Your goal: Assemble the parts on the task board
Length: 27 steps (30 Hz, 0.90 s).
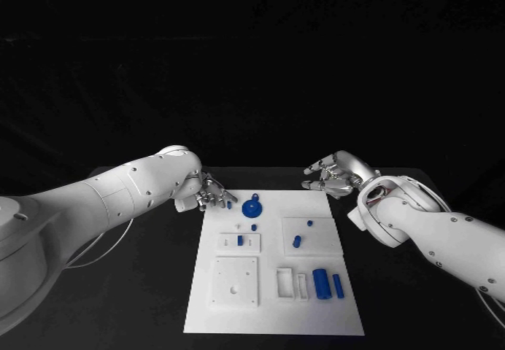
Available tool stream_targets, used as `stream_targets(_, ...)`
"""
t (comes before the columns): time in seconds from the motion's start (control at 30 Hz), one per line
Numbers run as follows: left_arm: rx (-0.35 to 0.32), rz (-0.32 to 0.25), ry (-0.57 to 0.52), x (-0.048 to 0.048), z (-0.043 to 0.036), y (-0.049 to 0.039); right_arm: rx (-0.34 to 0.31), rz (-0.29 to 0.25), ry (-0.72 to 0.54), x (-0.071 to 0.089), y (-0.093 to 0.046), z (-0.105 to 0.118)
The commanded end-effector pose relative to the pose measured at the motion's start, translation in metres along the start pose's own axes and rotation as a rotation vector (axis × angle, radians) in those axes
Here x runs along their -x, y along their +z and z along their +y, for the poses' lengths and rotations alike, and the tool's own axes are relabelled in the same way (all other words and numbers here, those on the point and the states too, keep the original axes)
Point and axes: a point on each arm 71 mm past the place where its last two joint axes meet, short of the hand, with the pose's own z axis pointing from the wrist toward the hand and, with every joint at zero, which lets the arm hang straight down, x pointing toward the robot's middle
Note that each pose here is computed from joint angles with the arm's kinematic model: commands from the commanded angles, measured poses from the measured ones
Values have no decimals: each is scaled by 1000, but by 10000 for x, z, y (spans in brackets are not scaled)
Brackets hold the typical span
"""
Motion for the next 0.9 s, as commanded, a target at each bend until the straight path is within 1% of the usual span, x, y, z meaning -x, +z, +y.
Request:
stream_targets(0.03, -18, 22, -3, -28, -27, 12, 9, 2, -7, -4, 1, 19)
stream_targets(0.3, -16, 26, -11, -60, -28, 49, 11, 2, -7, -6, 4, 27)
stream_targets(0.63, -19, 16, -26, -50, -9, 55, 10, 1, -8, -2, 3, 24)
stream_targets(0.9, -30, 33, -28, -69, -29, 55, 9, 2, -8, -4, 5, 23)
